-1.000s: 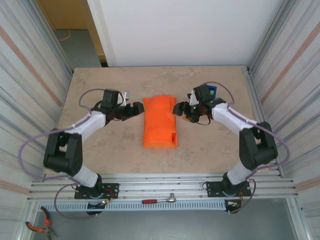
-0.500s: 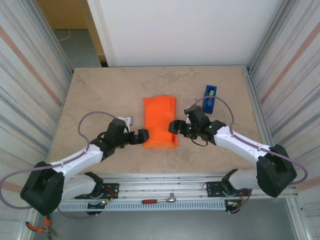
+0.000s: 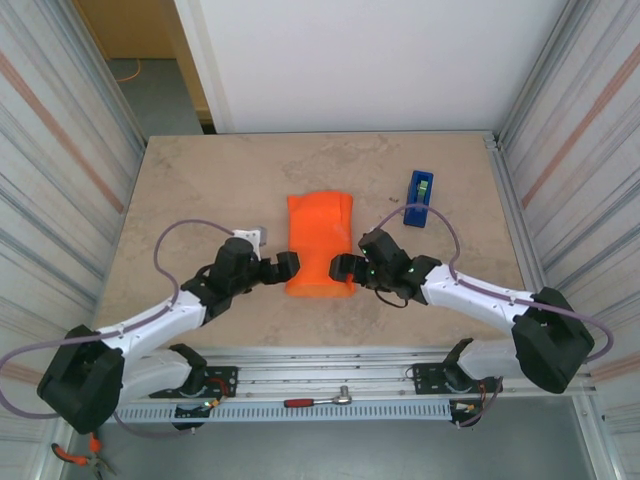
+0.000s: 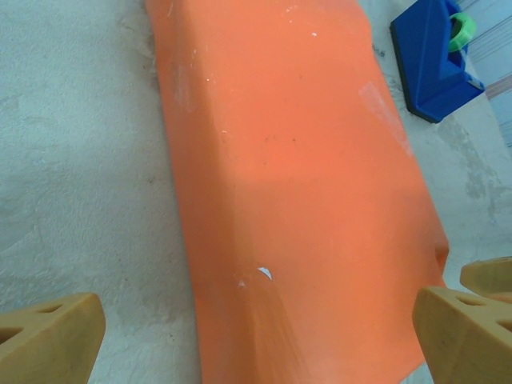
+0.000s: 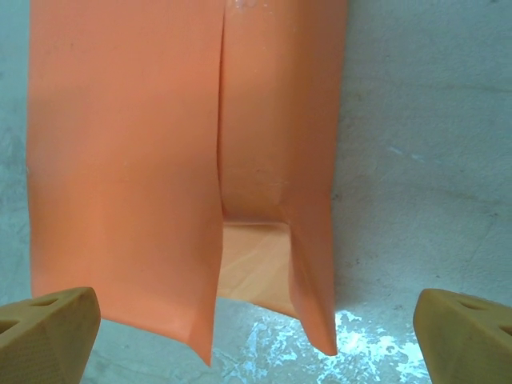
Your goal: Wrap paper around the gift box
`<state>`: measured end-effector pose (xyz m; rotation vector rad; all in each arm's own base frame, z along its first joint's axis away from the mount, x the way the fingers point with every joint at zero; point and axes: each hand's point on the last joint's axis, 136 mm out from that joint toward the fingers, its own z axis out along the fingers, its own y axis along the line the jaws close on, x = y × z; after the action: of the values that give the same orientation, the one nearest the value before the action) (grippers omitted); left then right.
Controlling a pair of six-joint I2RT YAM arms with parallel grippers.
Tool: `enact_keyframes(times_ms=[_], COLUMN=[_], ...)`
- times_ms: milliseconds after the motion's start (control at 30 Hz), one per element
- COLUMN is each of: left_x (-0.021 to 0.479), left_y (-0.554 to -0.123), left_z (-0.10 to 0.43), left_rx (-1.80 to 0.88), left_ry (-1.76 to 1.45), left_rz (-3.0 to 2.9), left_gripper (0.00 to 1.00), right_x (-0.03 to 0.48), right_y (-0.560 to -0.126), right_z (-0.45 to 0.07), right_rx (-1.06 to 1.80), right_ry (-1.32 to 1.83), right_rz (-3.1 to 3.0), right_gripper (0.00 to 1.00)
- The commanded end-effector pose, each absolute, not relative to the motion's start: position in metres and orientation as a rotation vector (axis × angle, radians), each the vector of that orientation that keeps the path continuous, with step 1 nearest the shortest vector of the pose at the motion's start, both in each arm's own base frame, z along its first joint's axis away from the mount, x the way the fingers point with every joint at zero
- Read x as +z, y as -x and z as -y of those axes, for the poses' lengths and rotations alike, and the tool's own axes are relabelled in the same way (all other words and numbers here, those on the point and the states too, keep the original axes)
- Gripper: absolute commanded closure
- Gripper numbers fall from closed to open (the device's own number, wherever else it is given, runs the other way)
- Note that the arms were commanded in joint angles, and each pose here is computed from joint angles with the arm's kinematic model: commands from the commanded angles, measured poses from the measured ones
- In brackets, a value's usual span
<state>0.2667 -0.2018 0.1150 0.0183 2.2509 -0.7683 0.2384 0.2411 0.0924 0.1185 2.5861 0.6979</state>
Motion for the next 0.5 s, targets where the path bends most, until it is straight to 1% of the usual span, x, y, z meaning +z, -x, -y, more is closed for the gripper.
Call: enact_keyframes(times_ms=[0, 100, 200, 267, 400, 467], left_x=[0.121, 0.123, 0.128, 0.130, 0.126, 0.126], left_y=[-0.263, -0.251, -0.244, -0.245, -0.255, -0.260], left_z=[0.194, 0.193, 0.196, 0.197, 0.198, 0.200], left_rx=[-0.768, -0.823, -0.841, -0.829, -0.747, -0.720], left_ry=[0.046, 0.076, 0.076, 0.061, 0.050, 0.041], left_rz=[-2.185, -2.201, -2.176, -2.179, -2.223, -2.243], left_gripper=[0.01, 0.01, 0.01, 0.01, 0.01, 0.01], right_x=[0.091, 0.091, 0.099, 0.104, 0.114, 0.133], right_y=[-0.233, -0.226, -0.216, -0.210, -0.210, -0.211], right_z=[-0.228, -0.220, -0.228, -0.232, -0.239, -0.244], right_rx=[0.676, 0.689, 0.814, 0.884, 1.097, 1.189], right_ry=[-0.195, -0.269, -0.287, -0.318, -0.518, -0.532], right_rz=[-2.558, -2.560, -2.547, -2.510, -2.335, -2.229], right_gripper=[0.02, 0.02, 0.02, 0.02, 0.02, 0.02])
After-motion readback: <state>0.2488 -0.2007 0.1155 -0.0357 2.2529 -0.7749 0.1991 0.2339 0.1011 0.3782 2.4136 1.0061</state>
